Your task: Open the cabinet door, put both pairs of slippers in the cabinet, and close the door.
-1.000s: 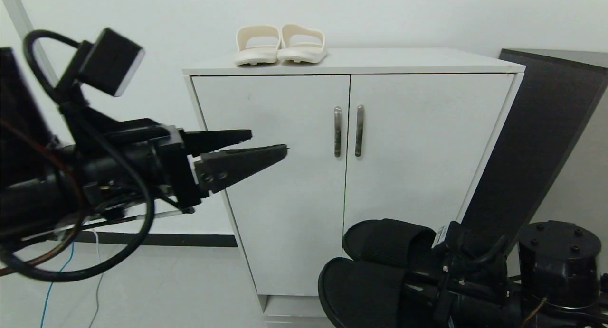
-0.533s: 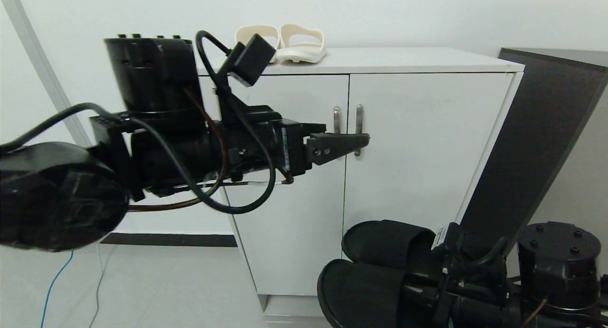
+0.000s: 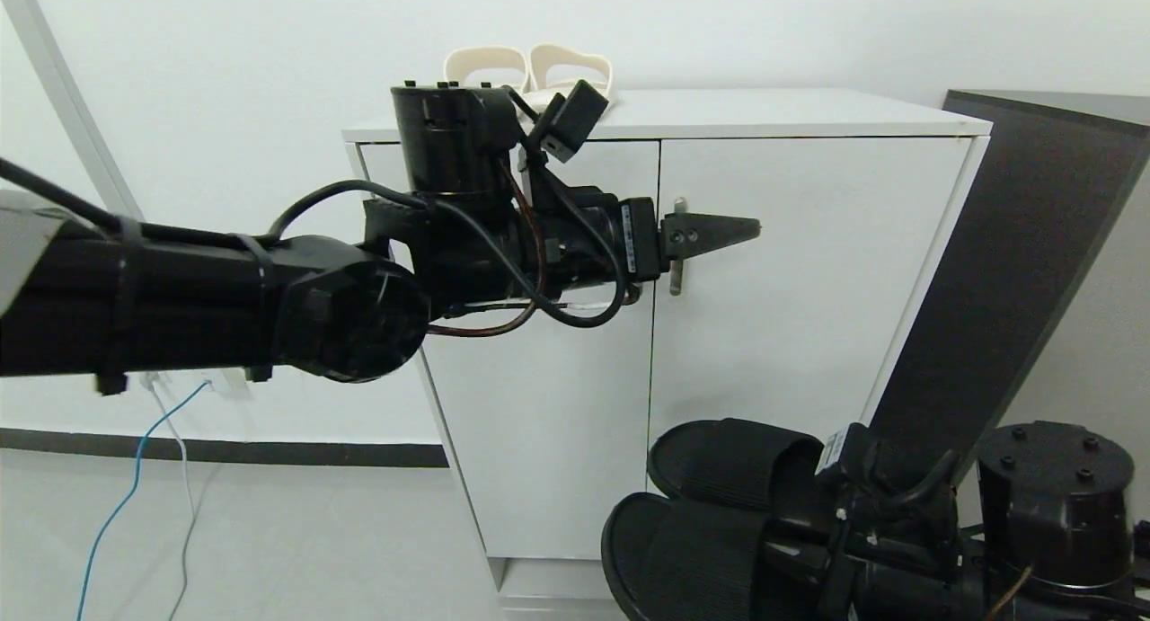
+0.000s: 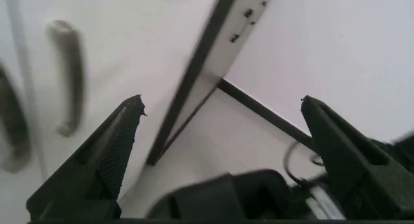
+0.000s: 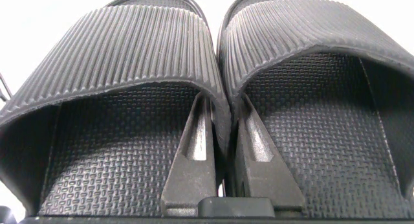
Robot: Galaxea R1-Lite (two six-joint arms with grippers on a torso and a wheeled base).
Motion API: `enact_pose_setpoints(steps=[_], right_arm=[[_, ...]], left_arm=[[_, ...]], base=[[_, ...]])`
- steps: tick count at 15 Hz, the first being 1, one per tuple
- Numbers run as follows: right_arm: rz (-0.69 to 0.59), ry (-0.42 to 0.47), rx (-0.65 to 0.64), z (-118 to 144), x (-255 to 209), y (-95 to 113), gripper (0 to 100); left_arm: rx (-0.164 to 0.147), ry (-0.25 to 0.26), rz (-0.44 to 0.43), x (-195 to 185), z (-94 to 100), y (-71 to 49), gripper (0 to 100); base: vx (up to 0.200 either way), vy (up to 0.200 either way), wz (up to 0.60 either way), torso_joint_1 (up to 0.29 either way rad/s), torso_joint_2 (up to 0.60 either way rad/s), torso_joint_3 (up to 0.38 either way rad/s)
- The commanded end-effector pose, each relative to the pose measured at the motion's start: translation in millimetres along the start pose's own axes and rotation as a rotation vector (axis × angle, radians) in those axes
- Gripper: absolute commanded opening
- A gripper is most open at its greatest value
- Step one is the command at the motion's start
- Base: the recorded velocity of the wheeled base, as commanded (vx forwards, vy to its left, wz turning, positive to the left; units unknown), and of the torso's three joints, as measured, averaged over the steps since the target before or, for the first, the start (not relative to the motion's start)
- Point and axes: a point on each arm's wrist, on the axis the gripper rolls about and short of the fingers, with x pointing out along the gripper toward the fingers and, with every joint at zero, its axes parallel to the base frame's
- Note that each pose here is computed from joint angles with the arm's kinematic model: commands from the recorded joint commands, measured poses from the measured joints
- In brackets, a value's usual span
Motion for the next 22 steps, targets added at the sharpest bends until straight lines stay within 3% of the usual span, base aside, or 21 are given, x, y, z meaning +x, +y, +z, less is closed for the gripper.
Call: enact_pose_setpoints(steps=[1, 4, 8, 11, 13, 14, 17, 22], right_arm=[[0.001, 0.006, 0.002, -1, 2, 0, 0], [0.0, 0.01, -0.001, -2, 3, 0, 0], [0.003, 0.014, -0.002, -3, 2, 0, 0], [0.006, 0.017, -0.004, -4, 2, 1, 0], [0.005, 0.017, -0.002, -4, 2, 0, 0], [0.006, 0.017, -0.002, -4, 1, 1, 0], [0.016, 0.024, -0.017, -6, 1, 3, 0], [0.075, 0.011, -0.027, -7, -3, 10, 0]], left_arm=[[-0.015, 0.002, 0.057, 10, -7.0, 18.3, 100], [-0.011, -0.022, 0.114, 14, -4.5, 18.8, 100], [-0.014, -0.036, 0.182, 26, -4.2, 29.7, 100], [-0.018, -0.03, 0.181, 36, -7.3, 35.1, 100], [-0.026, -0.017, 0.177, 37, -5.6, 32.2, 100], [-0.026, -0.016, 0.178, 38, -5.7, 31.7, 0], [-0.034, 0.001, 0.183, 34, -10.1, 30.4, 0], [-0.048, 0.034, 0.193, 11, -15.4, 16.6, 0]], base=[[0.0, 0.0, 0.0, 0.0, 0.0, 0.0], [0.0, 0.0, 0.0, 0.0, 0.0, 0.0], [0.0, 0.0, 0.0, 0.0, 0.0, 0.0], [0.0, 0.0, 0.0, 0.0, 0.0, 0.0], [0.0, 0.0, 0.0, 0.0, 0.0, 0.0], [0.0, 0.0, 0.0, 0.0, 0.0, 0.0], [0.0, 0.0, 0.0, 0.0, 0.0, 0.0], [0.0, 0.0, 0.0, 0.0, 0.0, 0.0]])
